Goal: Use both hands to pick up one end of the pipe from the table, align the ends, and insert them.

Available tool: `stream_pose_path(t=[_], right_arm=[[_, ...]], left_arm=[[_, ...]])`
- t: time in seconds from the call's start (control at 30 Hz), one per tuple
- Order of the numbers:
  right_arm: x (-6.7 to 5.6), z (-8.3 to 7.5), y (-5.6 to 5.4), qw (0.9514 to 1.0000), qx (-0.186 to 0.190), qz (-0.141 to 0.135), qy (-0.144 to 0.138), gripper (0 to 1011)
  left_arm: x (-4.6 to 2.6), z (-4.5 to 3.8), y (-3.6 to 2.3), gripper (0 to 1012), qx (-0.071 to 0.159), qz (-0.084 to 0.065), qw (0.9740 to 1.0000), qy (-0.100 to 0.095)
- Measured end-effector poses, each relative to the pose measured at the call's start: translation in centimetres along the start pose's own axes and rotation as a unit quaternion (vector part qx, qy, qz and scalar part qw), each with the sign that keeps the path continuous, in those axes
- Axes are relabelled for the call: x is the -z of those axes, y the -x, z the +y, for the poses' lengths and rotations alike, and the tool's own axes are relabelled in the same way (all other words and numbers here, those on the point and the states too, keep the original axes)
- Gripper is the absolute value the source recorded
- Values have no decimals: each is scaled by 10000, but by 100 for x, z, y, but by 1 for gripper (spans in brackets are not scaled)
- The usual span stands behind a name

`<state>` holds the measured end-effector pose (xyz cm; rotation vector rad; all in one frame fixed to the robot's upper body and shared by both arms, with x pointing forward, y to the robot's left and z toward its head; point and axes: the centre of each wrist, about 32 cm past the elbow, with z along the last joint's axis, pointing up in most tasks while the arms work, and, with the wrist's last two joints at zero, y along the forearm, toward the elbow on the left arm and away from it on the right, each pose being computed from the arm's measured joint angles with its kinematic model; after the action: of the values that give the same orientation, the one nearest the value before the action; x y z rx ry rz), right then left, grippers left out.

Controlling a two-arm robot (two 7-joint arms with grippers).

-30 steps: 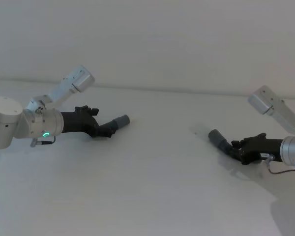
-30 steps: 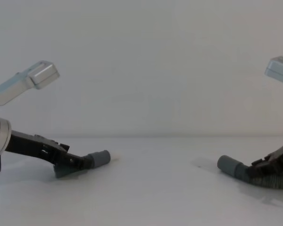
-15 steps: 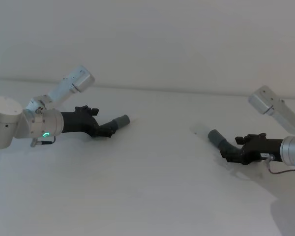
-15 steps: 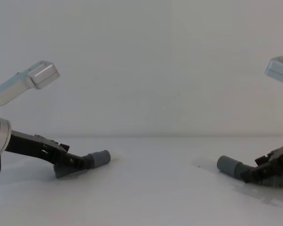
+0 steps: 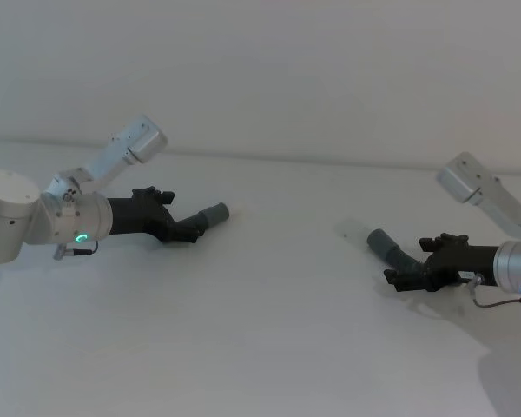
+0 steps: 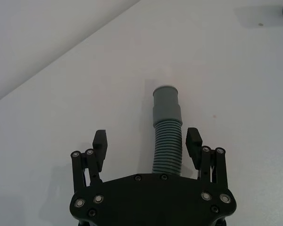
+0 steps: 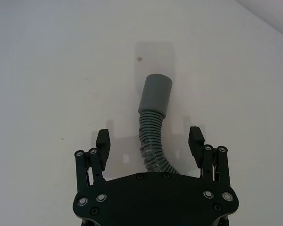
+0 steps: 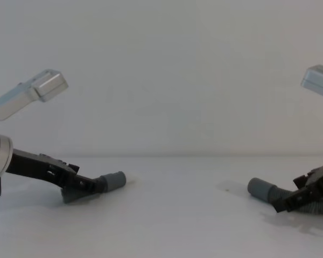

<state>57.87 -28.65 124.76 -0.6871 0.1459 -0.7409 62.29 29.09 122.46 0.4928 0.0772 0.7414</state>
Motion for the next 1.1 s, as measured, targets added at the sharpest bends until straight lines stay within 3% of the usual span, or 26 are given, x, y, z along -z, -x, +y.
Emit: stream_pose_path(t=[0.63, 1.1], right_arm=[[-8, 58, -7, 10000, -73, -59, 7, 993], [-10, 71, -7, 9999, -95, -54, 4, 583]], left_arm=[[0, 0, 0, 1001, 0, 0, 10000, 0], [0, 0, 0, 1001, 0, 0, 10000, 0]])
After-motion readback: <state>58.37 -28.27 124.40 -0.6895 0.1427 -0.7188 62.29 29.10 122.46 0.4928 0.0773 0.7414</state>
